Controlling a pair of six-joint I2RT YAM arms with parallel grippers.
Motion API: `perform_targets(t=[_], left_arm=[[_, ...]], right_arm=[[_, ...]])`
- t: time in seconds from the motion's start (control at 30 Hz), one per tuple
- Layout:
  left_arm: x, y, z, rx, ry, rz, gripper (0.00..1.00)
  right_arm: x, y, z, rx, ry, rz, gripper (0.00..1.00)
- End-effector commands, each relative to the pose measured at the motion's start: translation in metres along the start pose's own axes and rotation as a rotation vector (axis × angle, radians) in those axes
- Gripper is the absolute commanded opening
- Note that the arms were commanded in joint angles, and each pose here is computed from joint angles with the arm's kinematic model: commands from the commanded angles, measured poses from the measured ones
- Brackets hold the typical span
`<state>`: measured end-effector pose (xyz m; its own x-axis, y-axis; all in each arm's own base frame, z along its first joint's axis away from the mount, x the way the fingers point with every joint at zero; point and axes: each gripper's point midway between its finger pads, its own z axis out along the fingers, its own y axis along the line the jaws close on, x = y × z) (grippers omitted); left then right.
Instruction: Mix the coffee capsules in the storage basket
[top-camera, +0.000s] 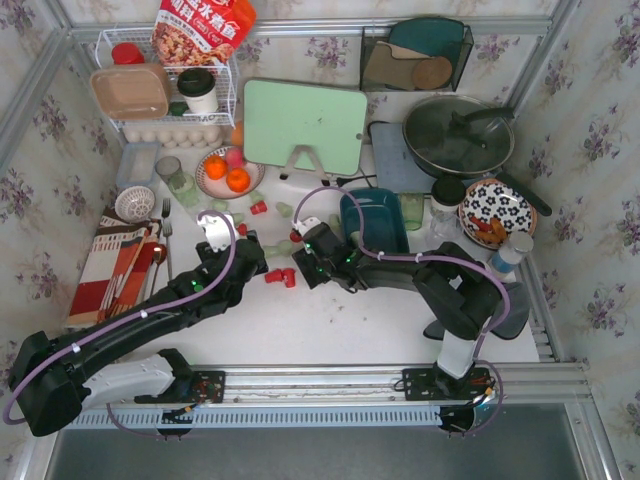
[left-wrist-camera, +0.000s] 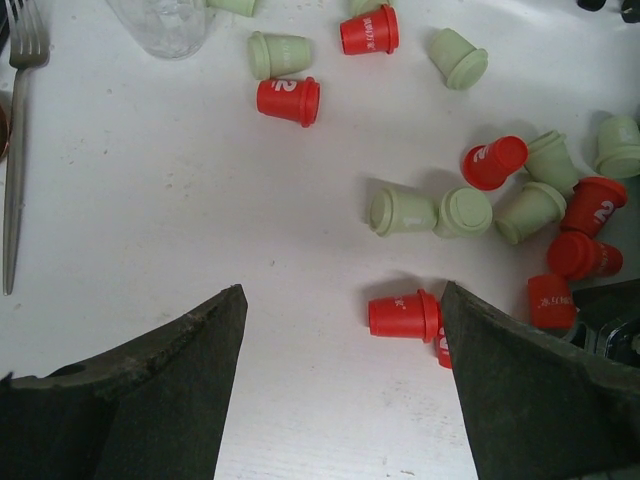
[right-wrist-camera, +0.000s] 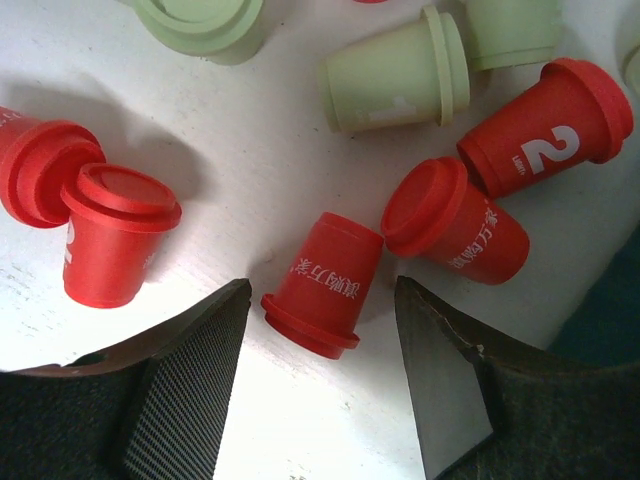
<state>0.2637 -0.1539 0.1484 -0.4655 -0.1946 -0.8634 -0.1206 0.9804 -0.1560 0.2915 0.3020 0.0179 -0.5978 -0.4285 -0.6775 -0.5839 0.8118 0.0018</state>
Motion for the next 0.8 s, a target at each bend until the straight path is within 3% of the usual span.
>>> perform_targets(t=[0.0, 0.47, 0.77], left_arm=[[-0.003, -0.005, 0.000, 0.018, -0.008, -0.015, 0.81], [-0.002, -0.005, 0.000, 0.017, -0.004, -0.013, 0.81], [0.004, -0.011, 0.004, 0.022, 0.028, 0.010, 0.81]], right_arm=[[-0.010, -0.002, 0.003, 0.021, -0.048, 0.040, 0.66], [-0.014, -0.007, -0.003, 0.046, -0.072, 0.043, 0.44], [-0.050, -0.020, -0.047, 0.068, -0.308, 0.081, 0.39]])
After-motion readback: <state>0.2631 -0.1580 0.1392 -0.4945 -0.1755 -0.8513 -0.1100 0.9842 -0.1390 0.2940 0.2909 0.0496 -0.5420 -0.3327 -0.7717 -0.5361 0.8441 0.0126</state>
